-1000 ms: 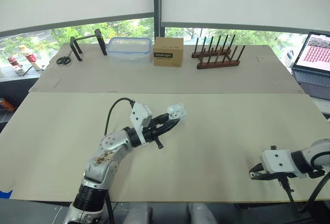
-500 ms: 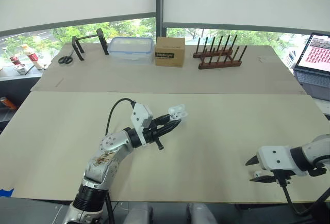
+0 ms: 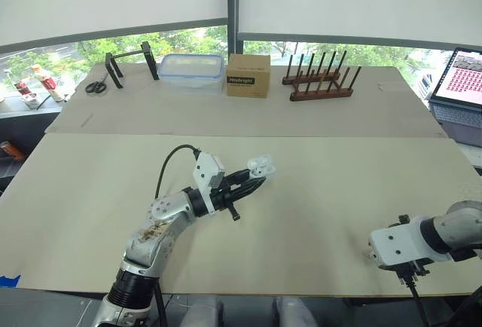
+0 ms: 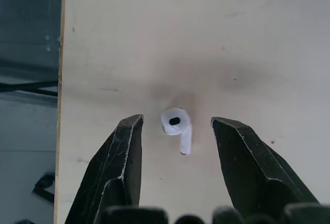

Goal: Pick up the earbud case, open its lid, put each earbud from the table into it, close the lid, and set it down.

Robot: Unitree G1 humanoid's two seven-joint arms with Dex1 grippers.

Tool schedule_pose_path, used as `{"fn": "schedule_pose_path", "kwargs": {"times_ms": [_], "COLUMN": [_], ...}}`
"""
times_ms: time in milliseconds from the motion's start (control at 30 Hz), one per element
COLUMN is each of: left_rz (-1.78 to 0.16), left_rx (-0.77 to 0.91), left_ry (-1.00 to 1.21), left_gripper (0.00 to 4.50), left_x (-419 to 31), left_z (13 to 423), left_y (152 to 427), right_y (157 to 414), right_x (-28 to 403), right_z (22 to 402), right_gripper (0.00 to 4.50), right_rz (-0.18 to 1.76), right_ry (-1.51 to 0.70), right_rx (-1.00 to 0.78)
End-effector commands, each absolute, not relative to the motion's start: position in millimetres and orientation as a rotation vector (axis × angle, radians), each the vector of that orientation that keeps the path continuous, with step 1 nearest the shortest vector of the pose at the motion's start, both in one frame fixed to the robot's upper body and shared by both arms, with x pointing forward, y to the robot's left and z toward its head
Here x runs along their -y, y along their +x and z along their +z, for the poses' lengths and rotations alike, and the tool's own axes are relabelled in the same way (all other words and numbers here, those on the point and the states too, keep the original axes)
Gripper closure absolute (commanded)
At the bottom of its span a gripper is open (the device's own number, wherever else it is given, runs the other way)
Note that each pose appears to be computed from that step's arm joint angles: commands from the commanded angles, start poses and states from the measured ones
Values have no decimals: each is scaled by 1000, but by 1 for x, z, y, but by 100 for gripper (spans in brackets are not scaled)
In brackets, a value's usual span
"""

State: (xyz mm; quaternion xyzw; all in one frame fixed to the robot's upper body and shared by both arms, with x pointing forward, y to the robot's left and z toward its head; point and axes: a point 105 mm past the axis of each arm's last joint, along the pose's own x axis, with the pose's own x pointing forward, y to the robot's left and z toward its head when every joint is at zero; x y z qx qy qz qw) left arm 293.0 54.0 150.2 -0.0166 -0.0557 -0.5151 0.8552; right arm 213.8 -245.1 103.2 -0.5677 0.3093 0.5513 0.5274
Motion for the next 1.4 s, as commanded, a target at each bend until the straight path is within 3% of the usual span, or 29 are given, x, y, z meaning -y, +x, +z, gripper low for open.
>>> {"fn": "schedule_pose_path", "kwargs": {"times_ms": [33, 633, 867, 1167, 1400], "left_rz": [-1094, -1091, -1094, -1095, -1050], "left_rx": [169, 169, 169, 169, 211], "left_ry": [-21, -22, -20, -20, -45], "left_gripper": [390, 390, 390, 390, 390], "left_x": [-53, -54, -54, -53, -57], "left_z": [161, 163, 164, 164, 175], "left_y": [292, 292, 292, 291, 303], "right_y": [219, 226, 225, 230, 265], "right_x": [243, 247, 245, 237, 189], "right_z": [103, 92, 89, 102, 160], "right_gripper": [211, 211, 417, 419, 419], "right_rz": [1324, 1398, 1438, 1395, 1181], "right_ry": [-1418, -1450, -1430, -1399, -1112], "right_rx": [-694, -697, -722, -669, -332]}}
